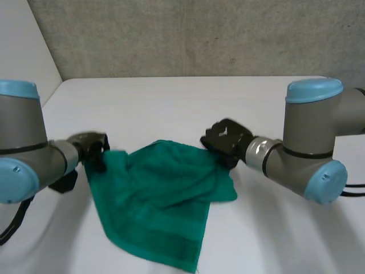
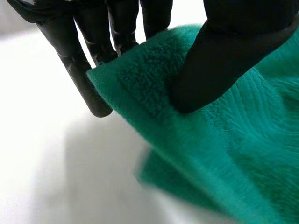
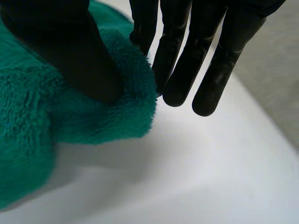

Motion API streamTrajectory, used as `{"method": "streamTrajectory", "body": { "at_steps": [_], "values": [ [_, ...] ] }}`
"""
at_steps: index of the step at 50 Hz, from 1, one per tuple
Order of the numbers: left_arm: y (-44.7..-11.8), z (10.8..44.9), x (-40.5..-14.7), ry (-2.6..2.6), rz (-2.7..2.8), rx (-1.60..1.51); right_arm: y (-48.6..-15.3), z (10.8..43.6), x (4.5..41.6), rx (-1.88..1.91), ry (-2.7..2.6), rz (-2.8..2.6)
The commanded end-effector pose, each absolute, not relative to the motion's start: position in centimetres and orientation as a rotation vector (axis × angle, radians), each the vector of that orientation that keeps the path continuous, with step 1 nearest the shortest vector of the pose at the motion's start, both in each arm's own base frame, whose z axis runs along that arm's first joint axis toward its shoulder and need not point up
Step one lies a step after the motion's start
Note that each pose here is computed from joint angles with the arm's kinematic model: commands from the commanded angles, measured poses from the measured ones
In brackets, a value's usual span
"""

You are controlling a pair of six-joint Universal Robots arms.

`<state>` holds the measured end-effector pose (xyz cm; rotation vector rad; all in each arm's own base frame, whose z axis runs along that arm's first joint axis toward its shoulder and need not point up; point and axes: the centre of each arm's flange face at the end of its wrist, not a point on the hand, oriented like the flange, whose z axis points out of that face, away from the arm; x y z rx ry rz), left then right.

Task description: Fold the towel.

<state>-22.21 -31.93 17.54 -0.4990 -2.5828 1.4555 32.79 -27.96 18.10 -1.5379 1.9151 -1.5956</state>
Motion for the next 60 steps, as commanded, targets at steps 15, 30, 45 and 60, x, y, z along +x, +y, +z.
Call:
{"method": "streamTrajectory", "body": {
  "at_steps": [15, 30, 45, 60],
  "values": [
    [-32.9, 34.9, -27.3, -1.569, 2.428, -0.375, -27.6, 30.5, 30.3, -1.018, 1.745, -2.285],
    [-29.5, 31.0, -29.7, -1.671, 2.261, -0.494, -21.9, 22.4, 28.4, -1.505, 2.081, -1.630],
    [-25.6, 34.3, -29.4, -1.596, 2.260, -0.513, -28.0, 26.8, 25.0, -0.856, 2.123, -1.832],
    [-23.4, 37.6, -28.7, -1.490, 2.295, -0.518, -28.9, 19.3, 25.1, -1.283, 2.313, -1.553]
  ]
}}
